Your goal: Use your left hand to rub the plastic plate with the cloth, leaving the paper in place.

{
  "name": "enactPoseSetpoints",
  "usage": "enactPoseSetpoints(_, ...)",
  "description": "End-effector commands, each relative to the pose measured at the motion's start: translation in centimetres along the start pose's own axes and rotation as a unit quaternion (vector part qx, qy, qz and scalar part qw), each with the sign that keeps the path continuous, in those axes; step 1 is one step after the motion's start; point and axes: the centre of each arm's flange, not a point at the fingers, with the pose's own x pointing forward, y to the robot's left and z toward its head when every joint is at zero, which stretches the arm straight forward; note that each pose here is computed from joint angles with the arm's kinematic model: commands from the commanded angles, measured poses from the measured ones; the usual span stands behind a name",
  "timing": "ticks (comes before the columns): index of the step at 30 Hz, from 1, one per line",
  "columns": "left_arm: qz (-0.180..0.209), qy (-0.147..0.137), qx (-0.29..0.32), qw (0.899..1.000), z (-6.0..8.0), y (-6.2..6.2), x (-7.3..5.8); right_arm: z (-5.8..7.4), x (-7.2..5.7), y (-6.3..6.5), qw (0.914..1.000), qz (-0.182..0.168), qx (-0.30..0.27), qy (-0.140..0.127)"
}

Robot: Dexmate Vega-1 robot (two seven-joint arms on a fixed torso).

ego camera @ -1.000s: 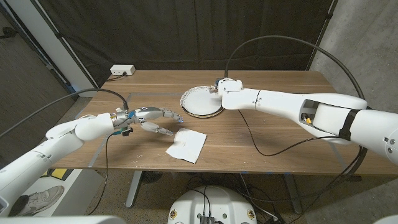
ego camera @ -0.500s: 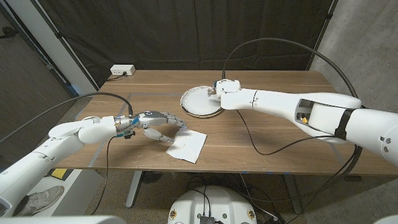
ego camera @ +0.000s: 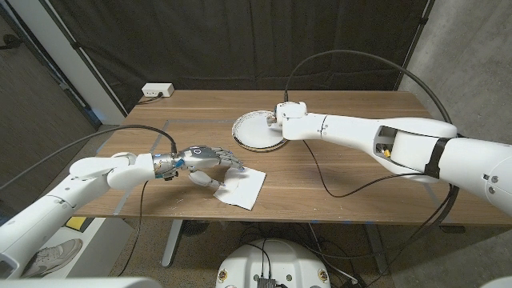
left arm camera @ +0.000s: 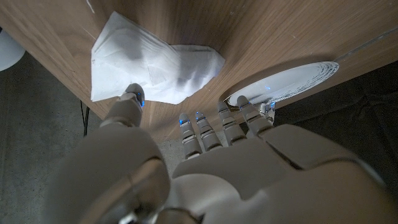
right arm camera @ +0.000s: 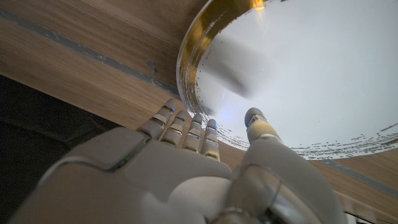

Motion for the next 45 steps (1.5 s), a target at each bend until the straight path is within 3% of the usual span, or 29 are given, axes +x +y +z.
enactPoseSetpoints(1, -0.015, -0.009, -0.004, 1.0, 0.1, -0.6, 0.9, -0.2, 0.8, 0.4, 0.9995, 0.026, -0.01, 0.018)
enactPoseSetpoints(15, -0.032, -0.01, 0.035, 0.999, 0.8, -1.3, 1.2, 0.1, 1.3, 1.3, 0.9985, 0.048, -0.02, 0.019)
enactPoseSetpoints(33, -0.024, -0.01, 0.089, 0.996, 1.8, -2.3, 0.7, 0.3, 0.7, 1.2, 0.9988, 0.04, -0.023, 0.018)
enactPoseSetpoints(45, 0.028, -0.022, 0.135, 0.99, 2.4, -3.2, 0.1, 0.1, 0.5, 1.2, 0.9989, 0.042, -0.015, 0.014)
